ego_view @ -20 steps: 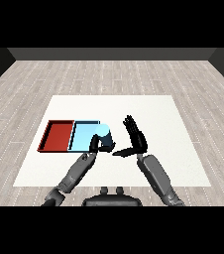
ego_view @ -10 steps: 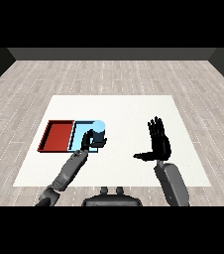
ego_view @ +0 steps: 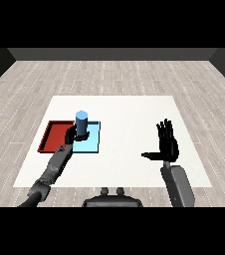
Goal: Pick the blue can and put it in the blue box
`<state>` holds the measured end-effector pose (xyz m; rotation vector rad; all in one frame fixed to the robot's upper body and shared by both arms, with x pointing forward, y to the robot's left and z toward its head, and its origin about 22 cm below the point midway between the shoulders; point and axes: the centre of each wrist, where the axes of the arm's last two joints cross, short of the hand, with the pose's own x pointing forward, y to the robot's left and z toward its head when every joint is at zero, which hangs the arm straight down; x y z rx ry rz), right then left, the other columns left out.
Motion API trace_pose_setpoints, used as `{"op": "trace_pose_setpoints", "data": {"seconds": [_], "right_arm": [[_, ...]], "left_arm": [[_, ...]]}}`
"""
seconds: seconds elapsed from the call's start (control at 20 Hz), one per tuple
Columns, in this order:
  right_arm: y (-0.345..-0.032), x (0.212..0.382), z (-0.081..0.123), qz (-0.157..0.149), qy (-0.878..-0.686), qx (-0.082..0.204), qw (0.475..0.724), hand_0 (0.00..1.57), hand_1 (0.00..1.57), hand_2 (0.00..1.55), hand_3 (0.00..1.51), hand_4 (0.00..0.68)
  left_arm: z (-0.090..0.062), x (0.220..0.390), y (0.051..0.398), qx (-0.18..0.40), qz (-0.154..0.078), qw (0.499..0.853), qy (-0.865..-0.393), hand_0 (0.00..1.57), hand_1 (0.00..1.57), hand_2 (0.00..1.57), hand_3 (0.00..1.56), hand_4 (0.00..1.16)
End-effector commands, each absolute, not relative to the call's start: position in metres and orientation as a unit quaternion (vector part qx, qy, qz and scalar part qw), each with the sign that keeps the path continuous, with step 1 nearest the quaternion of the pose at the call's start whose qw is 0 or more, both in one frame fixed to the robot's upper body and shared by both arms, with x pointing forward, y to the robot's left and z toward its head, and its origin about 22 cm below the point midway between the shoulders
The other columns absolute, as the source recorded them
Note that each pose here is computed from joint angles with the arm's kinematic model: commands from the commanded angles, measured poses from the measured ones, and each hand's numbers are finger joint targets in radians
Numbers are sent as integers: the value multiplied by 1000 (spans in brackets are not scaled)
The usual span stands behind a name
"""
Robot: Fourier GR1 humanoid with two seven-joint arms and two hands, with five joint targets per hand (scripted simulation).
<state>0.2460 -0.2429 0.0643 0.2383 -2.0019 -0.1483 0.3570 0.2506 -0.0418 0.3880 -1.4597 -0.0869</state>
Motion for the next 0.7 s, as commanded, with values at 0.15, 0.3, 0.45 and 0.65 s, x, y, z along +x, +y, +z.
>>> {"op": "trace_pose_setpoints", "data": {"seconds": [0.15,0.3,0.45,0.65], "right_arm": [[-243,257,62,-67,-839,81,534,0,0,0,0,0],[-238,266,48,-75,-828,92,548,0,0,0,0,0],[-232,273,42,-95,-823,89,553,0,0,0,0,0],[-248,265,40,-81,-816,83,566,0,0,0,0,0]], "left_arm": [[-53,369,279,242,-50,774,-583,1571,1571,1571,1486,1051],[-41,377,294,268,-56,794,-543,1571,1571,1544,1401,992],[-64,371,254,279,-93,808,-511,1571,1571,1502,1378,987],[-81,359,251,292,-131,826,-464,1384,1384,1298,1003,875]]}}
